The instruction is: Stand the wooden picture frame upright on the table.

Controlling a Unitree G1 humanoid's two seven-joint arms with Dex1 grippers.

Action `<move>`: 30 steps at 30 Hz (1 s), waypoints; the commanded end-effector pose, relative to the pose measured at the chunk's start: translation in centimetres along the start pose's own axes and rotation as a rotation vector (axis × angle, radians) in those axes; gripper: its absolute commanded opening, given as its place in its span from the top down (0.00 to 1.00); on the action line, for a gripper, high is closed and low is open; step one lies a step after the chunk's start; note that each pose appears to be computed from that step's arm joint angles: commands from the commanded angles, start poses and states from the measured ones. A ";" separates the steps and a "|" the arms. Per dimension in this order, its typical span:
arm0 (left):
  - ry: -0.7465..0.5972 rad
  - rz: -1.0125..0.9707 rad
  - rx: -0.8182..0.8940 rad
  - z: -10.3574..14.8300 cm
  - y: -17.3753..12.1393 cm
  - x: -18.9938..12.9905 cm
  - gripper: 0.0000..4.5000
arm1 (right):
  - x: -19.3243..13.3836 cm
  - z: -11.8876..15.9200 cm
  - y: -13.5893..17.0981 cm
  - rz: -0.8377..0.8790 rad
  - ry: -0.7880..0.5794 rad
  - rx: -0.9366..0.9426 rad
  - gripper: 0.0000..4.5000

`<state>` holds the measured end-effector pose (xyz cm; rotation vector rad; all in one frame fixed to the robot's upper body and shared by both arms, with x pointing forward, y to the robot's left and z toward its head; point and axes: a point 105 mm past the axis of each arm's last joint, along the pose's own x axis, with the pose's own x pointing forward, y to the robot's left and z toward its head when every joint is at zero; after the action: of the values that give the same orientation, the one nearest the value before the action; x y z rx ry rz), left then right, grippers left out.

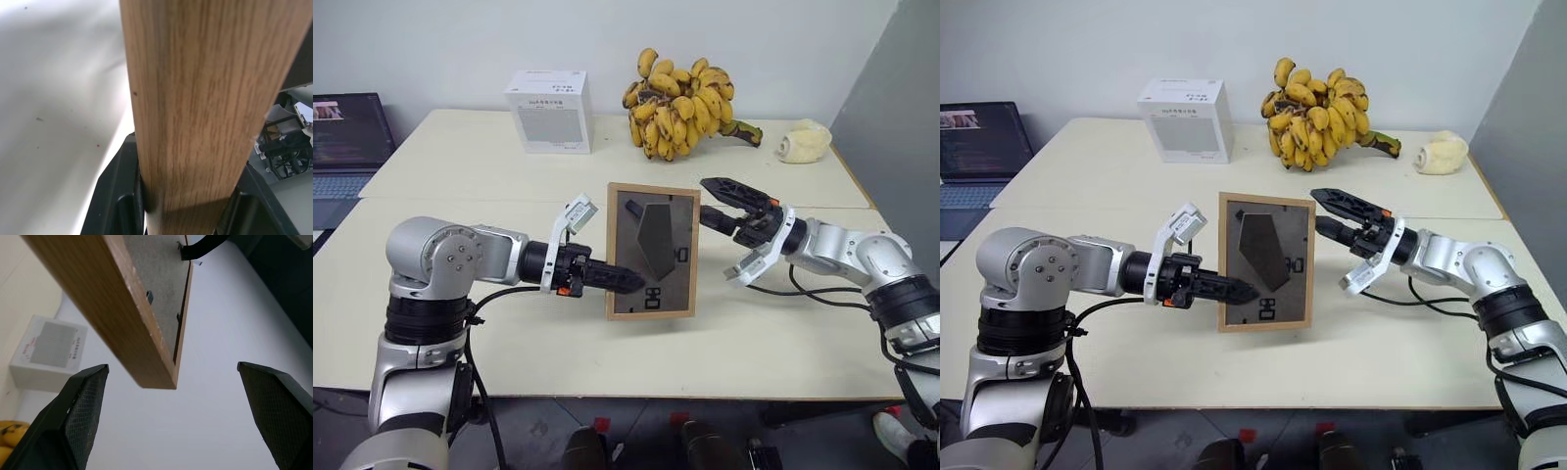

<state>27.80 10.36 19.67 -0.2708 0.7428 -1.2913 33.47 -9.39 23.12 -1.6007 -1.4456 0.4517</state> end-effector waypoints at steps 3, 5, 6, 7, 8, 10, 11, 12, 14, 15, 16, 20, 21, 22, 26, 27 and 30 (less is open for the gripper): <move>-0.031 -0.026 0.046 1.4 -1.4 -0.8 0.71 | 0.0 0.3 -0.4 -0.040 -0.034 -0.047 0.01; -0.025 -0.038 0.045 1.5 -1.6 -0.6 0.71 | 0.2 0.8 -0.1 -0.042 -0.057 -0.049 0.01; -0.020 -0.047 0.045 1.5 -1.7 -0.5 0.71 | 0.3 1.2 0.1 -0.044 -0.069 -0.047 0.01; -0.016 -0.054 0.045 1.5 -1.9 -0.5 0.71 | 0.5 1.5 0.3 -0.048 -0.079 -0.045 0.01; -0.013 -0.060 0.045 1.5 -2.0 -0.4 0.71 | 0.6 1.7 0.4 -0.052 -0.086 -0.044 0.01; -0.006 -0.070 0.047 1.6 -2.2 -0.3 0.71 | 1.0 2.1 0.5 -0.063 -0.103 -0.047 0.01; -0.004 -0.074 0.045 1.6 -2.3 -0.3 0.71 | 1.2 2.2 0.4 -0.072 -0.110 -0.047 0.01; 0.000 -0.079 0.043 1.6 -2.4 -0.3 0.71 | 1.4 2.3 0.4 -0.080 -0.116 -0.048 0.01; 0.007 -0.085 0.037 1.6 -2.5 -0.2 0.71 | 1.7 2.2 0.3 -0.089 -0.119 -0.049 0.01; 0.013 -0.086 0.036 1.5 -2.5 -0.2 0.71 | 1.7 2.1 0.3 -0.092 -0.119 -0.053 0.05; 0.017 -0.086 0.035 1.4 -2.5 -0.3 0.71 | 1.8 1.9 0.2 -0.092 -0.118 -0.055 0.10; 0.024 -0.082 0.024 1.1 -2.5 -0.4 0.71 | 1.7 1.4 0.3 -0.083 -0.120 -0.063 0.31; 0.024 -0.081 0.020 1.0 -2.5 -0.5 0.71 | 1.6 1.2 0.3 -0.078 -0.122 -0.066 0.34; 0.025 -0.081 0.016 0.9 -2.5 -0.6 0.71 | 1.5 1.1 0.3 -0.074 -0.124 -0.068 0.40; 0.028 -0.080 0.010 0.7 -2.5 -0.7 0.71 | 1.2 1.0 0.3 -0.068 -0.138 -0.073 0.58; 0.027 -0.078 0.008 0.6 -2.5 -0.7 0.71 | 1.2 1.1 0.2 -0.069 -0.144 -0.074 0.62; 0.021 -0.071 0.004 0.7 -2.4 -0.7 0.71 | 1.1 1.3 0.1 -0.073 -0.162 -0.075 0.70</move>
<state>26.68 10.26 20.80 -0.3111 0.7880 -1.3452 32.92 -7.59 21.99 -1.5828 -1.6365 0.5004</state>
